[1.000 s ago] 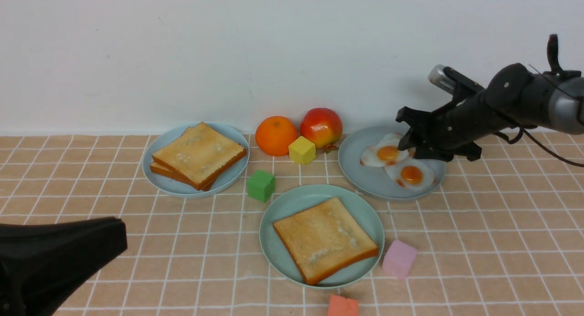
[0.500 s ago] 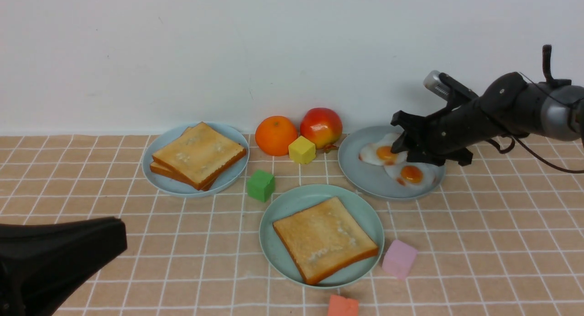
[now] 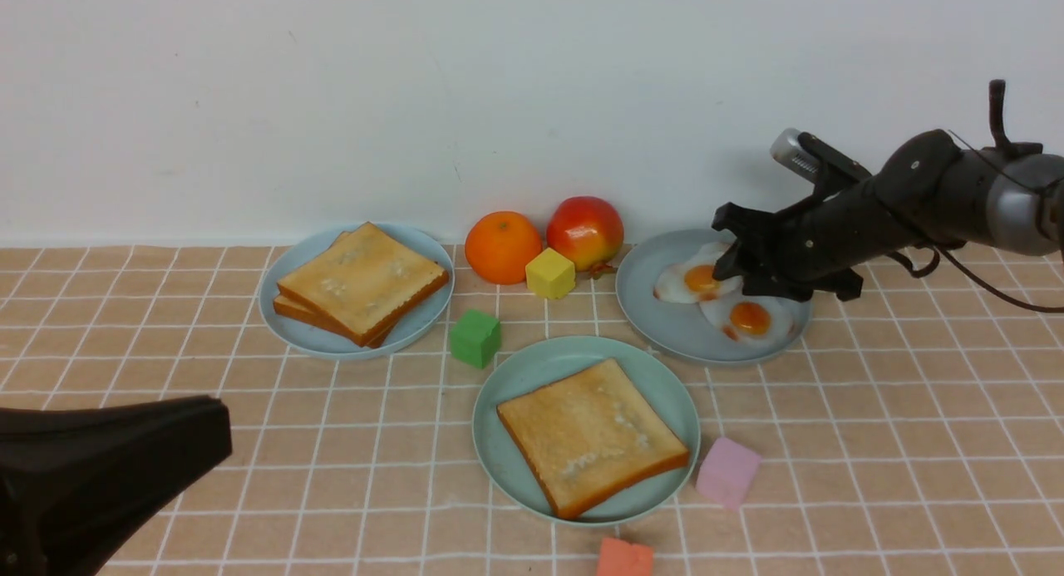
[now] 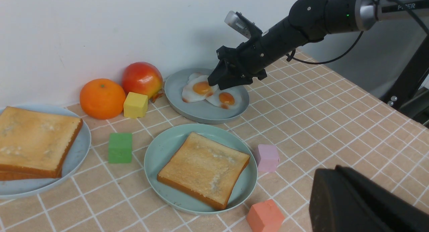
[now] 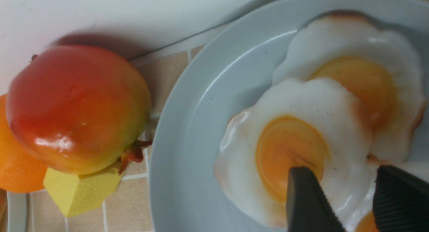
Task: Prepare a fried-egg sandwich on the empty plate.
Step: Use the right arm to grab a fried egg
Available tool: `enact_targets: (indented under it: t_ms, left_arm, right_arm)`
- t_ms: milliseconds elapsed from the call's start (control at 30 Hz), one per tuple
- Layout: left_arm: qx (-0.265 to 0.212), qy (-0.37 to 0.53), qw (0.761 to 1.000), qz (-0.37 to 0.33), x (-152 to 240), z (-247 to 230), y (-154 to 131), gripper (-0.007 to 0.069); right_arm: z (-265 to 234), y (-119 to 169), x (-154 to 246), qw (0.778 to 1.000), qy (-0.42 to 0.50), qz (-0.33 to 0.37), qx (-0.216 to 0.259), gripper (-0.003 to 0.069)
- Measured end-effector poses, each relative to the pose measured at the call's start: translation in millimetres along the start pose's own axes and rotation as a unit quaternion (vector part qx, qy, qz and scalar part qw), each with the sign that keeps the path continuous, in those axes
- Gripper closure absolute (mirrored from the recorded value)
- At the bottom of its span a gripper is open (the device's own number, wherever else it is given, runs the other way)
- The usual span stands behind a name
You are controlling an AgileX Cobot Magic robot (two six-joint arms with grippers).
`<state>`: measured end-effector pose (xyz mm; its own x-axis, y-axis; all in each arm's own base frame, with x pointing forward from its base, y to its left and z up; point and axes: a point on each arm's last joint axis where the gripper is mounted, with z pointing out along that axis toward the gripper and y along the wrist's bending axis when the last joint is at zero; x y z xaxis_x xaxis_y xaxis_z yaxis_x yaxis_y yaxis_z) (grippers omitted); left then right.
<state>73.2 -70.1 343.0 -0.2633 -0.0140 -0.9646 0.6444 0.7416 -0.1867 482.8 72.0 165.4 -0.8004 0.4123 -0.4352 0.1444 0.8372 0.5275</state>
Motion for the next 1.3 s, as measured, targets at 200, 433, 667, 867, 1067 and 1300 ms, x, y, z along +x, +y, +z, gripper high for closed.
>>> enact_targets:
  t_ms: [200, 433, 667, 867, 1067, 1300]
  left_arm:
    - [0.000, 0.000, 1.000, 0.000, 0, 0, 0, 0.0638]
    - [0.000, 0.000, 1.000, 0.000, 0, 0, 0, 0.0638]
    - [0.000, 0.000, 1.000, -0.003, 0, 0, 0, 0.0638]
    - [0.000, 0.000, 1.000, -0.007, 0, 0, 0, 0.0635]
    - [0.000, 0.000, 1.000, -0.007, 0, 0, 0, 0.0635]
    - [0.000, 0.000, 1.000, -0.007, 0, 0, 0, 0.0629]
  right_arm:
    - [7, -4, 2, 1.000, -0.002, 0.012, 0.000, 0.0355]
    - [11, -5, 1, 0.999, -0.011, 0.030, -0.003, 0.0355]
    - [13, -7, 0, 0.999, -0.020, 0.031, -0.002, 0.0386]
    - [14, -8, 0, 0.999, -0.022, 0.032, -0.001, 0.0515]
    - [14, -7, -1, 0.999, -0.026, 0.042, -0.005, 0.0600]
    - [7, -2, -3, 0.999, -0.026, 0.026, -0.012, 0.0600]
